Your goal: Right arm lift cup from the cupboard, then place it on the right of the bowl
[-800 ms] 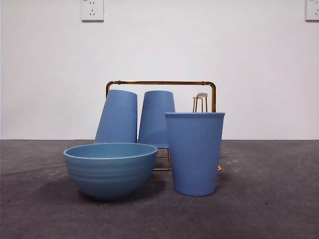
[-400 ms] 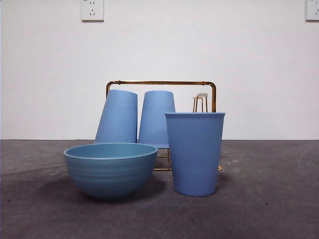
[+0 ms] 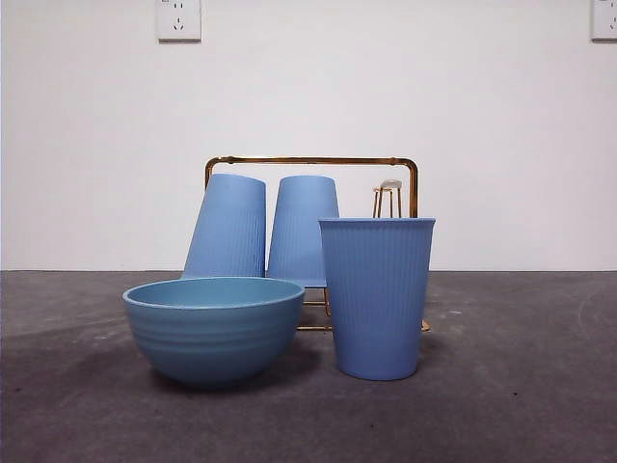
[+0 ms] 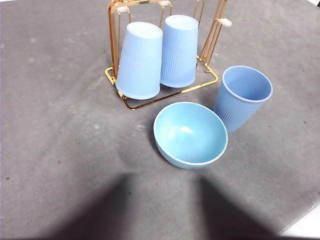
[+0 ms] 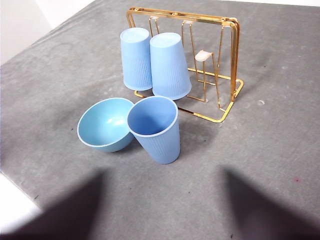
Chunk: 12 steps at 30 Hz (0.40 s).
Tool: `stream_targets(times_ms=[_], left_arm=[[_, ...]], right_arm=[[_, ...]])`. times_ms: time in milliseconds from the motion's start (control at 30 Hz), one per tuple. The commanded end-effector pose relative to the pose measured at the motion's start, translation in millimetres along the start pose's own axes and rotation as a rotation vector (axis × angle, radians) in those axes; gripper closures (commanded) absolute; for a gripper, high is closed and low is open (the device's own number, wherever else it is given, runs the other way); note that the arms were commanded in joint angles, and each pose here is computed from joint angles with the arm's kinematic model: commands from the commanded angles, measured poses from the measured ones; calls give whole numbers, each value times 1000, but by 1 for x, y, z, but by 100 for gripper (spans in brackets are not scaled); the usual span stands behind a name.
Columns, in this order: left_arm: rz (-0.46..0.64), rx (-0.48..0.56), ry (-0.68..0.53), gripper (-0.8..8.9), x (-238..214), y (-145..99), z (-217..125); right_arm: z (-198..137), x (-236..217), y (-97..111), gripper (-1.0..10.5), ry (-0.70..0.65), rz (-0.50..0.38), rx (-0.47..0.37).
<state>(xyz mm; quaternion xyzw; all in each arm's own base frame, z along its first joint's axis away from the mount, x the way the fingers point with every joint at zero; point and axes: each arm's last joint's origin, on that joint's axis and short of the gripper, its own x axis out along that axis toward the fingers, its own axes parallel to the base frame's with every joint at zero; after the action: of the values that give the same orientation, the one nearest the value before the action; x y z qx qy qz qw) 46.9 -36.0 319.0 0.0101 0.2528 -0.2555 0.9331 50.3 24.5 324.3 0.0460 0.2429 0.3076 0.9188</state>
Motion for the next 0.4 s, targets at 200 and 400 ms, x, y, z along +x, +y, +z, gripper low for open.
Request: stream_targets(times_ms=[200, 400], left_arm=[[-5, -4, -20, 792, -1, -1, 3], [-5, -4, -21, 792, -1, -1, 3]], right_arm=[[3, -2, 1, 937, -14, 6, -20], [3, -2, 1, 937, -14, 7, -20]])
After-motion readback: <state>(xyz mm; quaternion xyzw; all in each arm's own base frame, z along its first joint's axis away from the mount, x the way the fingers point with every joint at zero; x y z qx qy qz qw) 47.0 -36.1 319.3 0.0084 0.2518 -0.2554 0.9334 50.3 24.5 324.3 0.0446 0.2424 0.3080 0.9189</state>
